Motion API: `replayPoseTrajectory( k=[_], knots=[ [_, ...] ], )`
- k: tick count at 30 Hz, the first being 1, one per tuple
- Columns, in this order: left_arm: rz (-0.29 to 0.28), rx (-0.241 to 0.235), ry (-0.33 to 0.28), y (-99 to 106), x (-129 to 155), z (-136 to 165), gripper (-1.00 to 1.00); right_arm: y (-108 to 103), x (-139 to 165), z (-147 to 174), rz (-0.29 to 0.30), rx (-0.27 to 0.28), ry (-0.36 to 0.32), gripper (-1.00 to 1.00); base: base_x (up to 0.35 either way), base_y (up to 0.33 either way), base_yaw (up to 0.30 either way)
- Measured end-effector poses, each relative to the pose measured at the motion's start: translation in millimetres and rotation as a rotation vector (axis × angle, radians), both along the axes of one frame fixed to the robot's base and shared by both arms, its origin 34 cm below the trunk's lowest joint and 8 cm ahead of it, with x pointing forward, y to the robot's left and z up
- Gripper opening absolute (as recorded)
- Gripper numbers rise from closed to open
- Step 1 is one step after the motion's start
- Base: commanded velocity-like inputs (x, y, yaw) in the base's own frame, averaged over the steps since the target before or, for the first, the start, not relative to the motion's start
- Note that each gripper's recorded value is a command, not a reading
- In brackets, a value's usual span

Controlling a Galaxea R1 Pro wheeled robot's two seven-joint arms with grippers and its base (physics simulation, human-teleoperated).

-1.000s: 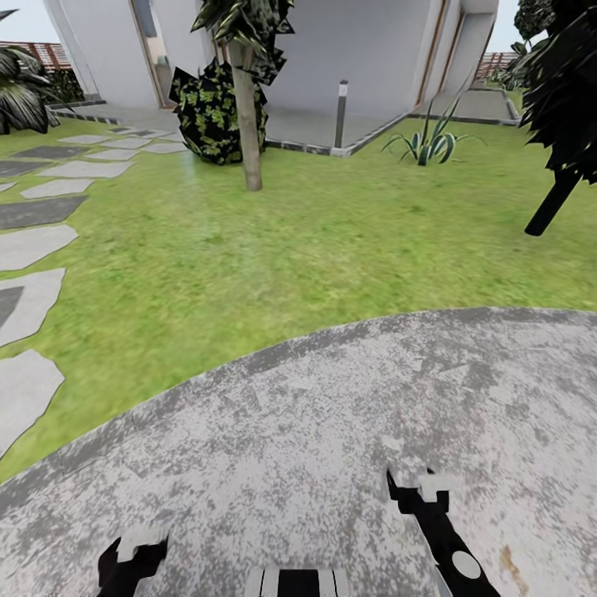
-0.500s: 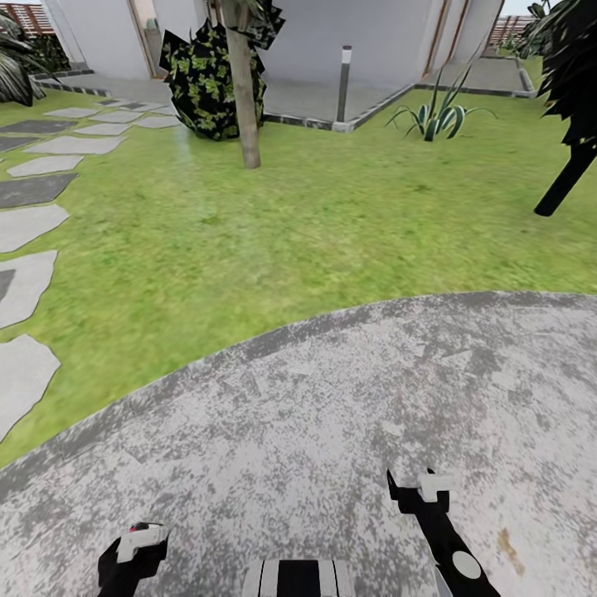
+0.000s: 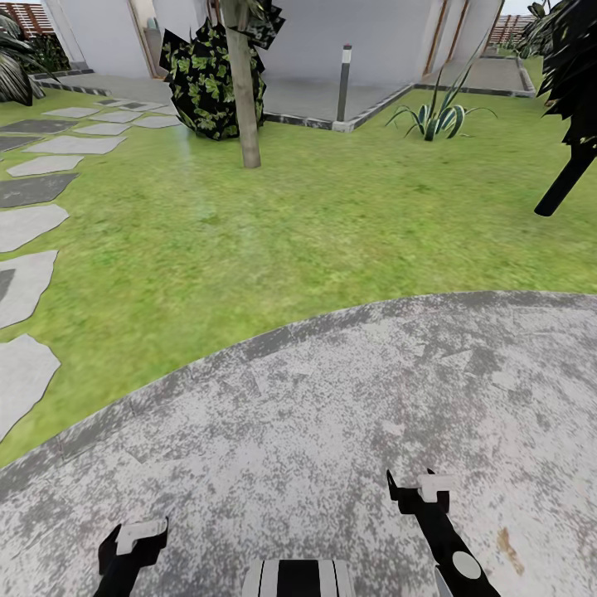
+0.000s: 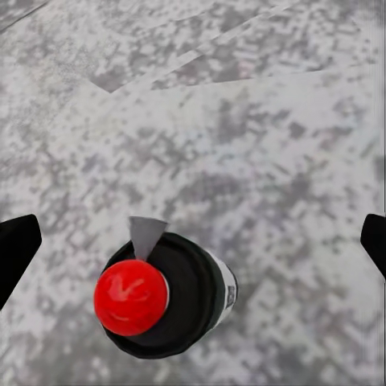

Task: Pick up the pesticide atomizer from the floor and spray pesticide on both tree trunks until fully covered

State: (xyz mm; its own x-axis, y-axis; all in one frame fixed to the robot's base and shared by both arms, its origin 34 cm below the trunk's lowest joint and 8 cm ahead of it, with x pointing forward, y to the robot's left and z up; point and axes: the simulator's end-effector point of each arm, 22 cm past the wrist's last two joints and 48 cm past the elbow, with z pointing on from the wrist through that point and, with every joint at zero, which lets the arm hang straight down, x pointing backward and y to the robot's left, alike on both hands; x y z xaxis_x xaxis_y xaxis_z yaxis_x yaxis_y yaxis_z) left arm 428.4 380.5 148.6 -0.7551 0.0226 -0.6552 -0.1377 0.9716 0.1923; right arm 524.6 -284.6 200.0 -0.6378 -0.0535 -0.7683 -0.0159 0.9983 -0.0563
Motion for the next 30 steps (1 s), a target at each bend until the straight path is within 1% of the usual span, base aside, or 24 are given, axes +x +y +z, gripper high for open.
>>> replayPoseTrajectory(
  k=[4, 11, 24, 30],
  knots=[
    [0.001, -0.001, 0.000, -1, 0, 0, 1.00, 0, 0, 0, 0.000, 0.000, 0.001, 1.00, 0.000, 0.013, 0.000],
    [0.000, -0.003, -0.001, -2, 0, 0, 1.00, 0, 0, 0, 0.000, 0.000, 0.001, 1.00, 0.000, 0.127, 0.000],
    [-0.001, -0.004, -0.006, -3, 2, 1, 1.00, 0, 0, 0, 0.000, 0.000, 0.001, 1.00, 0.000, 0.010, 0.000],
    [-0.001, -0.004, 0.019, -3, -7, -9, 1.00, 0, -8, -12, -0.001, 0.001, 0.026, 1.00, 0.000, 0.000, 0.000]
  ],
)
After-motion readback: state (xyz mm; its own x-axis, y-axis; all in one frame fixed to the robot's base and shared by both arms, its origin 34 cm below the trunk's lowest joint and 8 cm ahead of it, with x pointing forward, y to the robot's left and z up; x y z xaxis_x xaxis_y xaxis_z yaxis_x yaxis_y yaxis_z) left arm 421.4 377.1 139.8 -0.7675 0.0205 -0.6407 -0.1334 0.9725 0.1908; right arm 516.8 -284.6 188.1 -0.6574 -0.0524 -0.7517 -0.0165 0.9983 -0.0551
